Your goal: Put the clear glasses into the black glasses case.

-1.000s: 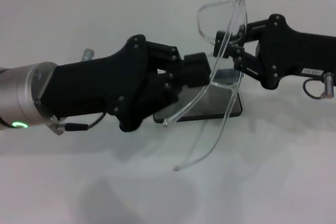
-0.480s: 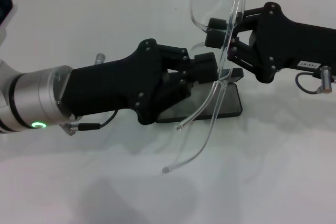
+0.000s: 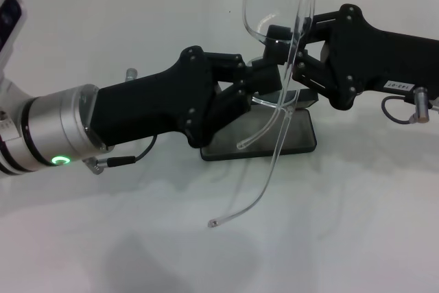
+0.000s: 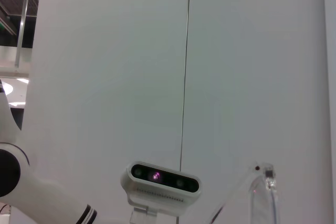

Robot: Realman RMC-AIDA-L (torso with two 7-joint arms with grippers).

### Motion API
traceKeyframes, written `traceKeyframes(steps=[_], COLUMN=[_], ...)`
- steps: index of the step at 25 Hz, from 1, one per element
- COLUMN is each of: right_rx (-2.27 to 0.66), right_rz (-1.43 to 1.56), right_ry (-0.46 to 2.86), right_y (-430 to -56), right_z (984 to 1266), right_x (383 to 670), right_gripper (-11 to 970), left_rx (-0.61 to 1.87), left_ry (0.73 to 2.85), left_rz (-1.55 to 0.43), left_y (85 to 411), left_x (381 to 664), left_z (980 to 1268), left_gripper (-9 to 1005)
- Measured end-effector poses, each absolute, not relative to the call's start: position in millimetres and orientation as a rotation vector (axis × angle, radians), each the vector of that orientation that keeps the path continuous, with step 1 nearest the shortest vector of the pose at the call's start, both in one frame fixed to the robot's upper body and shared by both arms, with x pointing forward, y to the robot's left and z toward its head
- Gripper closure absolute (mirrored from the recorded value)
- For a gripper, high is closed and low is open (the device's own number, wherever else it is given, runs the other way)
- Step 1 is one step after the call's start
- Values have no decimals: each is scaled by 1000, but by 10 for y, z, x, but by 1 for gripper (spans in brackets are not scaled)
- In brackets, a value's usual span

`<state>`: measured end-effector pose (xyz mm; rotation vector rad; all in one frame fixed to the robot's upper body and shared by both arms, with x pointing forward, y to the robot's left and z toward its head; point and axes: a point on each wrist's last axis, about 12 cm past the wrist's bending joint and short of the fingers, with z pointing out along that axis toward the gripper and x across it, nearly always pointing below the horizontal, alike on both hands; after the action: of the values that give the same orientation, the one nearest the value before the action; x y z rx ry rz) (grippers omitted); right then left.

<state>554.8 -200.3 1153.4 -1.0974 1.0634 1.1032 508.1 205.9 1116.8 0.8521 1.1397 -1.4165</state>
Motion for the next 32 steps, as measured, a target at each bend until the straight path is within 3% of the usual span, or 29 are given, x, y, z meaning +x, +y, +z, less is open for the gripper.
traceKeyframes(steps=[32], right_rx=[-1108], right_rz=[1056], right_ry=[1054], right_y=[-1868], right_z=[11537], right_x=[5642], right_gripper=[833], left_rx=[848], left_ry=[1042], left_rz=[-1461], left_y=[2006], left_x=[5097], left_z=[11249], left_gripper=[938])
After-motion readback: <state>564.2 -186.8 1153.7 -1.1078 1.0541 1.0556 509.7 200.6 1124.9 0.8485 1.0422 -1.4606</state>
